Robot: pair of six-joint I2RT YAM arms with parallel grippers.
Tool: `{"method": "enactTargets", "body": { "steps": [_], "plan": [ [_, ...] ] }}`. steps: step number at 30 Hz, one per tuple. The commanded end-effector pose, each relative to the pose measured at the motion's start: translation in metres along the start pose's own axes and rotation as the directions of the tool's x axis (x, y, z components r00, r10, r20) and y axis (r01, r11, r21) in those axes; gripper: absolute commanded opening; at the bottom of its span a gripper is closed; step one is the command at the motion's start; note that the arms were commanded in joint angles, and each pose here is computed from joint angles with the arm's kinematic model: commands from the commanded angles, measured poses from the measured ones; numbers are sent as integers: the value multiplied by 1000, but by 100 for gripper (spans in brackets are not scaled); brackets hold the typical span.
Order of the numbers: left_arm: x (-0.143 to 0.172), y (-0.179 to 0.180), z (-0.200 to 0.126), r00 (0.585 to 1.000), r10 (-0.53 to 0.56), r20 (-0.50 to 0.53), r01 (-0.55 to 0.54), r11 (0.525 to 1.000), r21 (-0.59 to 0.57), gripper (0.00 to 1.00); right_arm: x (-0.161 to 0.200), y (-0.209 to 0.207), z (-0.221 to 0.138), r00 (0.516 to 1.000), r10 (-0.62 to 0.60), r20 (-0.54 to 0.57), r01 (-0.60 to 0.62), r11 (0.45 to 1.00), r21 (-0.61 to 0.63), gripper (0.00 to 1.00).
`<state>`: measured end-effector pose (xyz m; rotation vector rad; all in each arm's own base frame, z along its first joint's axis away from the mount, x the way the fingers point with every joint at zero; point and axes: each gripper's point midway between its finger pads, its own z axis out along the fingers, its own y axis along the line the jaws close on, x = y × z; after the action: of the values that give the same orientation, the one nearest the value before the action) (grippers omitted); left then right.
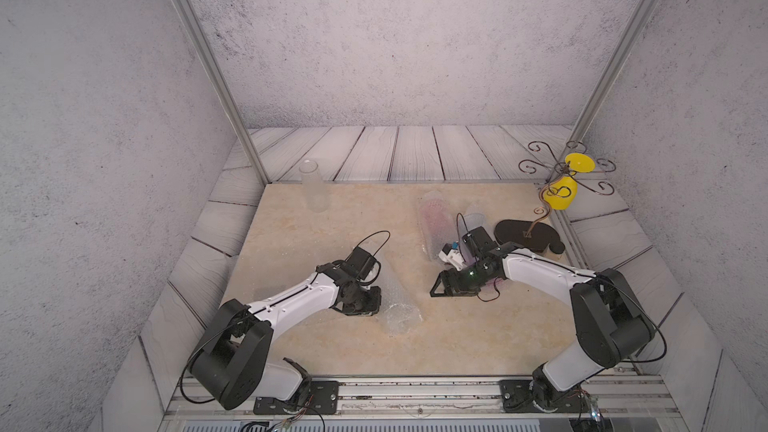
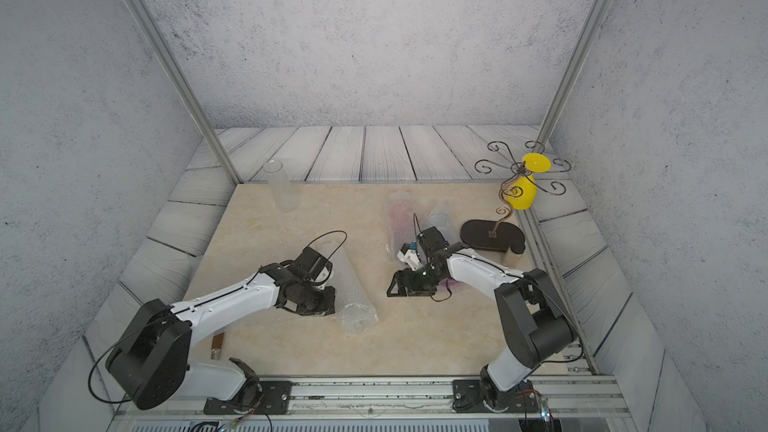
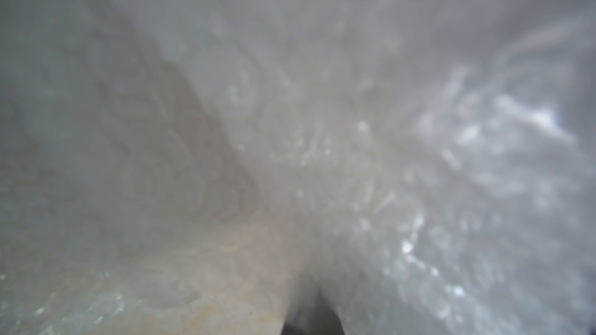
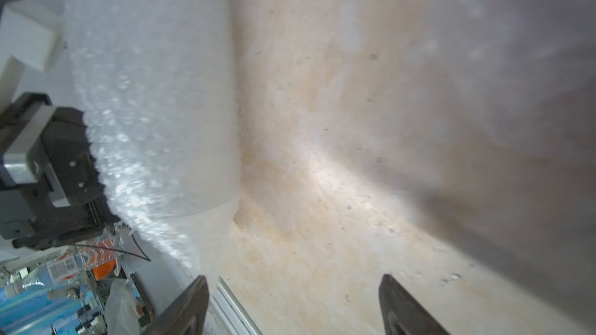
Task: Unwrap the vase from the bubble wrap
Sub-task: Unwrap the bubble wrap at the center of the board.
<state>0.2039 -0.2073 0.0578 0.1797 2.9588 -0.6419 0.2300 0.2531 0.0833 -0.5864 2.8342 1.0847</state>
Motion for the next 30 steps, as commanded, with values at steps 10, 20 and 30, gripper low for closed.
{"method": "enactTargets", "body": {
  "steps": [10,20,30],
  "plan": [
    [-43,-54,-20,996,62,71,-71,987,142,0,20,16,-1,990,-122,-76,127,990,63,83],
    [-46,-55,-23,996,63,62,-69,991,116,0,16,28,5,989,-115,-88,115,993,-10,82],
    [-51,-68,-20,998,41,55,-50,984,174,0,25,35,15,982,-132,-135,124,990,-68,61]
  ]
}}
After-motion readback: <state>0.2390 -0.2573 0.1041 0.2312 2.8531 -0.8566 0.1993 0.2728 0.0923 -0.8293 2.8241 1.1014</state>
